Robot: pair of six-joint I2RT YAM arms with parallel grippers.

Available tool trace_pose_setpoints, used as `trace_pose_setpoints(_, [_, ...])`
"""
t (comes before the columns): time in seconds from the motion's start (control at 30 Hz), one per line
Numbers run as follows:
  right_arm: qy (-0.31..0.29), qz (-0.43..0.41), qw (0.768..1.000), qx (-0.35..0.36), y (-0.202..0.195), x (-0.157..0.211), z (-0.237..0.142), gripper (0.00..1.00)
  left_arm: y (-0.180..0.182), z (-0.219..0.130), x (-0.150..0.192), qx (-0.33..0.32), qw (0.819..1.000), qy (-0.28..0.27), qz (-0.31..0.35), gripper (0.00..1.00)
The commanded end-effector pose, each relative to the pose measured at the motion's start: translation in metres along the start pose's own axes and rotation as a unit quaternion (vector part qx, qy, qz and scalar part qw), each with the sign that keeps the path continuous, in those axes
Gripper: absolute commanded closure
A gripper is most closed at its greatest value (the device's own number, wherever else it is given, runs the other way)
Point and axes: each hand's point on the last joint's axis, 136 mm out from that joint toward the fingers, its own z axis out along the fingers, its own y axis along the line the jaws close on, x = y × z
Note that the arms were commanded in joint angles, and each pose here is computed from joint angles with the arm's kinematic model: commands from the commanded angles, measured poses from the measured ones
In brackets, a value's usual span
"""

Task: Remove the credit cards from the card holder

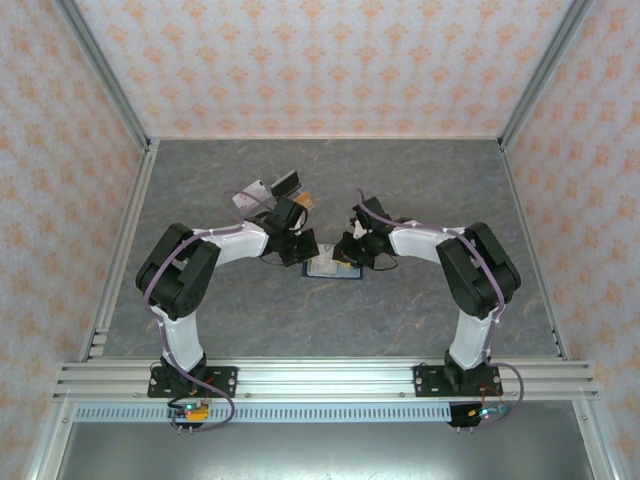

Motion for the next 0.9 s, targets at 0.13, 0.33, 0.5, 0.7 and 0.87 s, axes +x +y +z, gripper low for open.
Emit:
trace_pose_setpoints(0.13, [-0.006, 0.007, 1.0, -0.019, 0.005, -0.005, 0.002, 0.81, 0.039, 0.011, 0.019, -0.073, 0.997, 0.024, -0.005, 0.99])
trace_pose_setpoints(0.33, [-0.007, 0.009, 1.0, -0.021, 0.005, -0.006, 0.003, 0.81, 0.038, 0.012, 0.018, -0.07, 0.997, 0.025, -0.007, 0.99])
trace_pose_setpoints(0.5, [0.001, 0.018, 1.0, -0.007, -0.003, -0.004, 0.01, 0.79, 0.04, 0.012, 0.019, -0.072, 0.997, 0.026, -0.008, 0.99])
trace_pose_setpoints(0.7, [0.013, 0.019, 1.0, -0.015, -0.003, -0.003, 0.015, 0.79, 0.042, 0.013, 0.02, -0.073, 0.997, 0.027, -0.009, 1.0])
trace_pose_setpoints(0.87, [0.001, 0.015, 1.0, -0.019, 0.001, -0.005, 0.009, 0.88, 0.04, 0.012, 0.02, -0.072, 0.997, 0.025, -0.01, 1.0])
